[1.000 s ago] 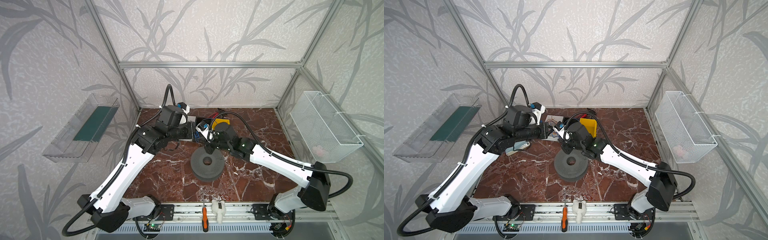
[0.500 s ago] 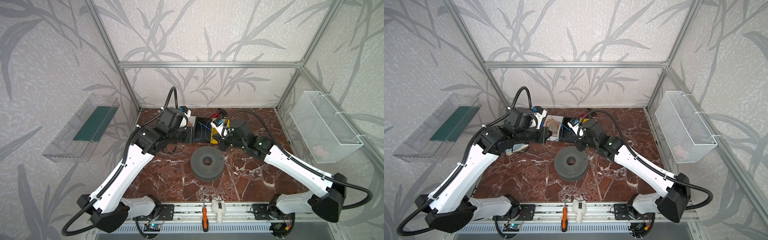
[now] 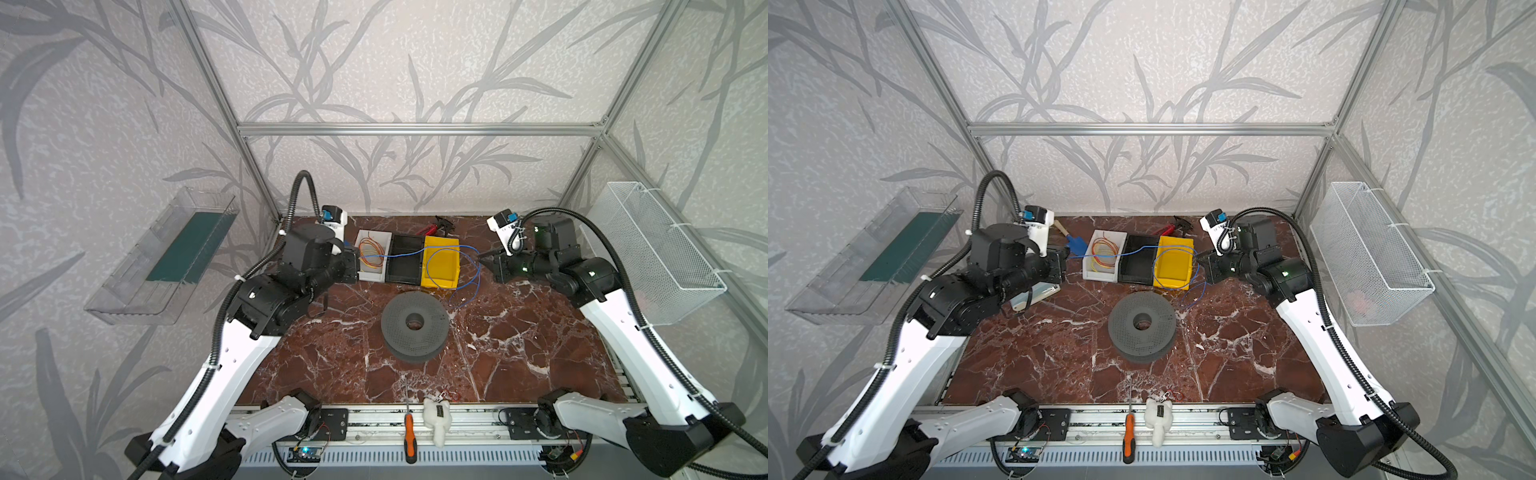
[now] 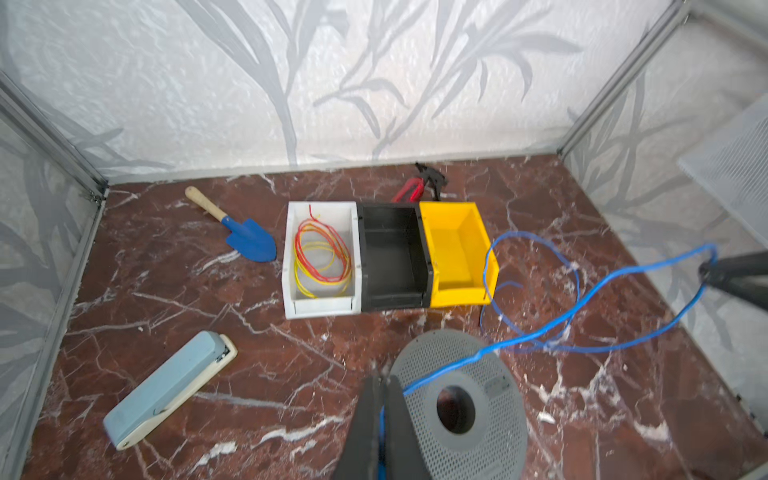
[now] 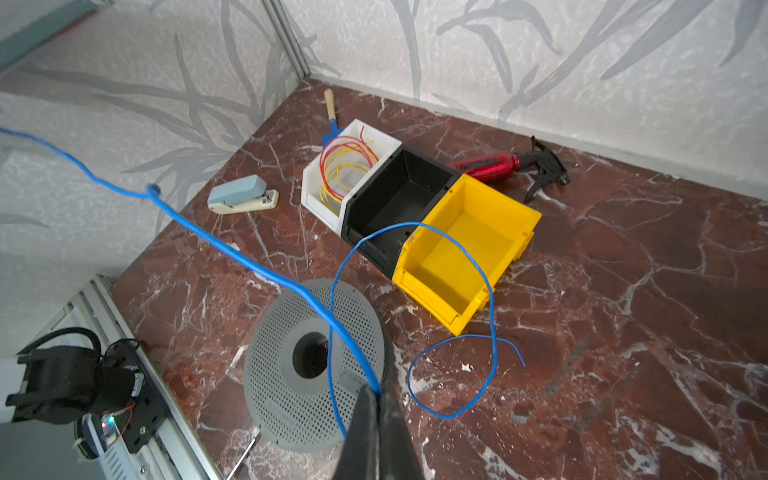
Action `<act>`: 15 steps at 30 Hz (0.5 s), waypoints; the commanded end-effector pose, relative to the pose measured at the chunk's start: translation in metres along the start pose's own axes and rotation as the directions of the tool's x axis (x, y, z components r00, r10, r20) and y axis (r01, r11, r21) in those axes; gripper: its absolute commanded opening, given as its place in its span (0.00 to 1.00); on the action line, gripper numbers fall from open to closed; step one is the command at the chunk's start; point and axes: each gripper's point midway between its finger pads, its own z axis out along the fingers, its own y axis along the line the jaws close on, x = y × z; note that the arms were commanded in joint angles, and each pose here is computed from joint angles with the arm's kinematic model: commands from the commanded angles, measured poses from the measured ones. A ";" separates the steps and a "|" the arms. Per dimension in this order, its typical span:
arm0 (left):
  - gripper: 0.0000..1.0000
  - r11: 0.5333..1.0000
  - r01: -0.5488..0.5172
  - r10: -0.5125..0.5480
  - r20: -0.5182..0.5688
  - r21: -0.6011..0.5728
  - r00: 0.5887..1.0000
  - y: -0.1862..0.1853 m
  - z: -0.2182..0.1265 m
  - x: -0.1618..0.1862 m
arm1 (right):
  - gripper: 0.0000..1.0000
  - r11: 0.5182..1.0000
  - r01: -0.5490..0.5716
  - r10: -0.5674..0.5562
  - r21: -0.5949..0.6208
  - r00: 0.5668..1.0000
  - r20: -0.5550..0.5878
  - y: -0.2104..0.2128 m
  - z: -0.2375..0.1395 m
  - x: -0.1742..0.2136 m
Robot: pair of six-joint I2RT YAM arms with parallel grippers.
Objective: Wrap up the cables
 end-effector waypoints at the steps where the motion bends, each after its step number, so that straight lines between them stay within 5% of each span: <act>1: 0.00 0.978 0.156 -0.127 0.199 -0.136 0.972 0.049 -0.029 -0.033 | 0.00 0.985 -0.032 0.052 0.169 0.992 -0.113 -0.036 -0.002 0.030; 5: 0.00 0.958 0.287 -0.276 0.337 0.018 0.900 0.046 -0.048 -0.064 | 0.00 0.983 -0.036 0.062 0.179 0.988 -0.143 -0.041 0.005 0.040; 10: 0.00 0.927 0.325 -0.371 0.334 0.188 0.866 0.028 -0.052 -0.094 | 0.00 0.967 -0.012 0.062 0.255 0.980 -0.189 -0.057 0.009 0.053; 15: 0.00 0.882 0.391 -0.469 0.402 0.264 0.786 0.039 -0.066 -0.119 | 0.00 0.955 0.004 0.066 0.297 0.972 -0.225 -0.067 0.014 0.067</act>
